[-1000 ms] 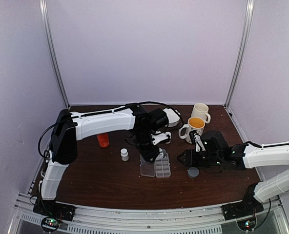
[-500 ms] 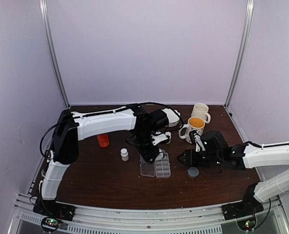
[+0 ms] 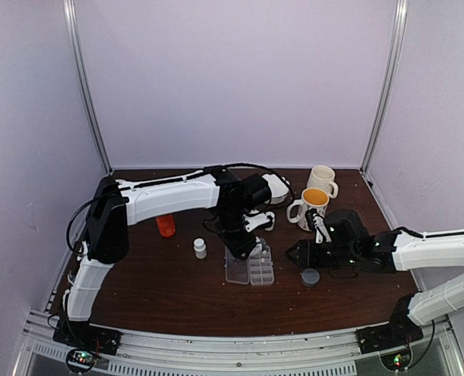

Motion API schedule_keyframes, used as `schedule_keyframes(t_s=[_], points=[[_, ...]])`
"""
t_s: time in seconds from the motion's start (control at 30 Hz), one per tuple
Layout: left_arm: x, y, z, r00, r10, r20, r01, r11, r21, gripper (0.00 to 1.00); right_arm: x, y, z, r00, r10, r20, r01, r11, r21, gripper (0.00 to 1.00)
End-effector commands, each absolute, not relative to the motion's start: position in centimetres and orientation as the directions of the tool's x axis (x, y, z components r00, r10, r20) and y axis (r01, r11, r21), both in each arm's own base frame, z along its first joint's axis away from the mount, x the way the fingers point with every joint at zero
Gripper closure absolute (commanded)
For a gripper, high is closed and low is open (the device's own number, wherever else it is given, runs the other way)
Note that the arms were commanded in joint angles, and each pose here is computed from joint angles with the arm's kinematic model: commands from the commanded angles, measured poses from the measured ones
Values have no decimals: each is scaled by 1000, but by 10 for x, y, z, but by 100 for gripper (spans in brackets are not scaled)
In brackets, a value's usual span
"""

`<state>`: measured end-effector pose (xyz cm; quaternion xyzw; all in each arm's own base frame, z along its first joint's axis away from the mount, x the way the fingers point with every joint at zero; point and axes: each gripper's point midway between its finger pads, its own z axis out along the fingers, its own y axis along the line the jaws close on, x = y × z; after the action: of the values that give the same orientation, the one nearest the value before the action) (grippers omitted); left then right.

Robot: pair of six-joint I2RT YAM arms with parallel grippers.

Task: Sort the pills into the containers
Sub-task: Pour the pill into the compartment of the pill container.

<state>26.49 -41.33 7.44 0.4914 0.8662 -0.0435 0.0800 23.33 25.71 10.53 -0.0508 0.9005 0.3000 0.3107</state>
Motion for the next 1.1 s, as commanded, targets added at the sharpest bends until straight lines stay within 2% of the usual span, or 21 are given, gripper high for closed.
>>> schedule_keyframes(t_s=[0.0,0.13,0.3,0.4,0.6,0.7,0.8,0.9,1.0,1.07], points=[[265,-414,84,-514,840,-174,855,518,-22,100,236,255,113,-784,104,-612,-279,822,497,54],[272,-420,97,-499,825,-265,857,516,-6,100,236,254,115,-779,108,-618,-280,821,497,54],[269,-409,83,-525,834,-171,847,531,-12,100,236,255,116,-782,109,-614,-280,819,502,54],[270,-419,83,-518,825,-225,851,524,-37,100,237,254,117,-777,113,-620,-280,819,500,54],[268,-418,90,-508,825,-248,854,519,-26,100,235,251,116,-778,108,-619,-276,826,492,54],[262,-412,81,-522,833,-182,851,525,-37,100,236,252,117,-780,108,-616,-277,824,494,53],[264,-414,78,-517,828,-215,851,524,-29,100,236,252,117,-777,112,-619,-277,822,497,53],[262,-407,79,-528,831,-175,846,533,-21,100,235,253,115,-782,105,-614,-277,824,494,54],[265,-409,88,-527,820,-224,843,538,-13,100,236,253,117,-780,108,-617,-279,822,496,54],[267,-400,83,-532,824,-197,838,545,19,100,236,253,117,-780,108,-617,-278,822,496,54]])
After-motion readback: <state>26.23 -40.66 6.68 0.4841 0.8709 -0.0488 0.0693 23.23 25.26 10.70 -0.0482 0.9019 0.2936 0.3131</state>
